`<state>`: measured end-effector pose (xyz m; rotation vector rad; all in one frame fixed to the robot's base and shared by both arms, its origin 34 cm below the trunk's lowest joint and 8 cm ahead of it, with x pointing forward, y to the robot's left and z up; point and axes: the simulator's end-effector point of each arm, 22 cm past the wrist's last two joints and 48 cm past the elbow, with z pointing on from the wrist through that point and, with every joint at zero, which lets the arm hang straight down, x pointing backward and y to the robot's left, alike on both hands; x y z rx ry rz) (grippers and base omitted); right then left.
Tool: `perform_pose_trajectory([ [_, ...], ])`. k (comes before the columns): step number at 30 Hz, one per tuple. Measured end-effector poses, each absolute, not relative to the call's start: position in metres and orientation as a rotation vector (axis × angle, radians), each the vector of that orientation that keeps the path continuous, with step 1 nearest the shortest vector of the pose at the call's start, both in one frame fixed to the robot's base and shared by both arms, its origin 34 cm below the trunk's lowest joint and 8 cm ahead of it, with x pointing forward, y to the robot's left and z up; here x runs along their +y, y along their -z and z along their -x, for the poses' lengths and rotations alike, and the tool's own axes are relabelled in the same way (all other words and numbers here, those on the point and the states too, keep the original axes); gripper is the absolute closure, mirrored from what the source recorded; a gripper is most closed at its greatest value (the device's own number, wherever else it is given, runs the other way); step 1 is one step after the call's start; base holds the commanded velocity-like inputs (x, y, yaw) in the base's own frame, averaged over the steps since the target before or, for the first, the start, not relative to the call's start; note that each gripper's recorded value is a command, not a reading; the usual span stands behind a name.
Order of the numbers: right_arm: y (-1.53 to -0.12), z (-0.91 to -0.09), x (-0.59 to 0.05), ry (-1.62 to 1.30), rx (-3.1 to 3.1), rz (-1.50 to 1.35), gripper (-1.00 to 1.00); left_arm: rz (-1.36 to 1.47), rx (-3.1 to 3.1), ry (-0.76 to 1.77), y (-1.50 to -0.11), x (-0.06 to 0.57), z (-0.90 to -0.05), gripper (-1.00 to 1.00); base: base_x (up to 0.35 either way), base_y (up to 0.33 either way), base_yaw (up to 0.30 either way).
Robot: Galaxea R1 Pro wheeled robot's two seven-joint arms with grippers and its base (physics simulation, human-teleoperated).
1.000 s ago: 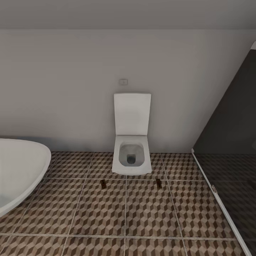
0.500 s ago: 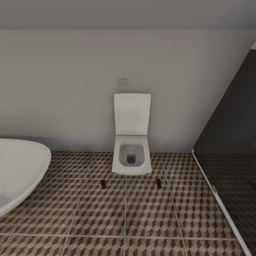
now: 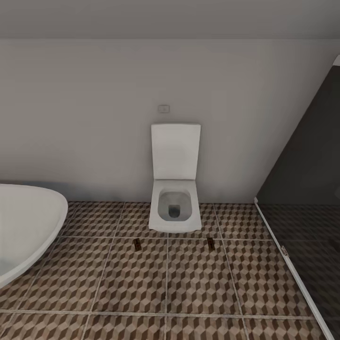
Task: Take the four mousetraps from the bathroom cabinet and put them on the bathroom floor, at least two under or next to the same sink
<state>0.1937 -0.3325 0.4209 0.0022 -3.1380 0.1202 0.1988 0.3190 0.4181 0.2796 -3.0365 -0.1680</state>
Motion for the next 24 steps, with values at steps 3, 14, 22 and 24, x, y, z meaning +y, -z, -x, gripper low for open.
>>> perform_pose_trajectory([
  [3,-0.4209,-0.1937,-0.3325,-0.12,-3.138,-0.002,-1.0,-0.28,-3.037,0.168,-0.4181,0.319,-0.1988,-1.0,0.0,0.0,0.0],
  [14,-0.4209,-0.1937,-0.3325,-0.12,-3.138,-0.002,-1.0,-0.28,-3.037,0.168,-0.4181,0.319,-0.1988,-1.0,0.0,0.0,0.0],
  [22,-0.4209,-0.1937,-0.3325,-0.12,-3.138,-0.002,-1.0,-0.28,-3.037,0.168,-0.4181,0.319,-0.1988,-1.0,0.0,0.0,0.0],
  [24,-0.4209,-0.1937,-0.3325,-0.12,-3.138,-0.002,-1.0,-0.28,-3.037,0.168,-0.4181,0.319,-0.1988,-1.0,0.0,0.0,0.0],
])
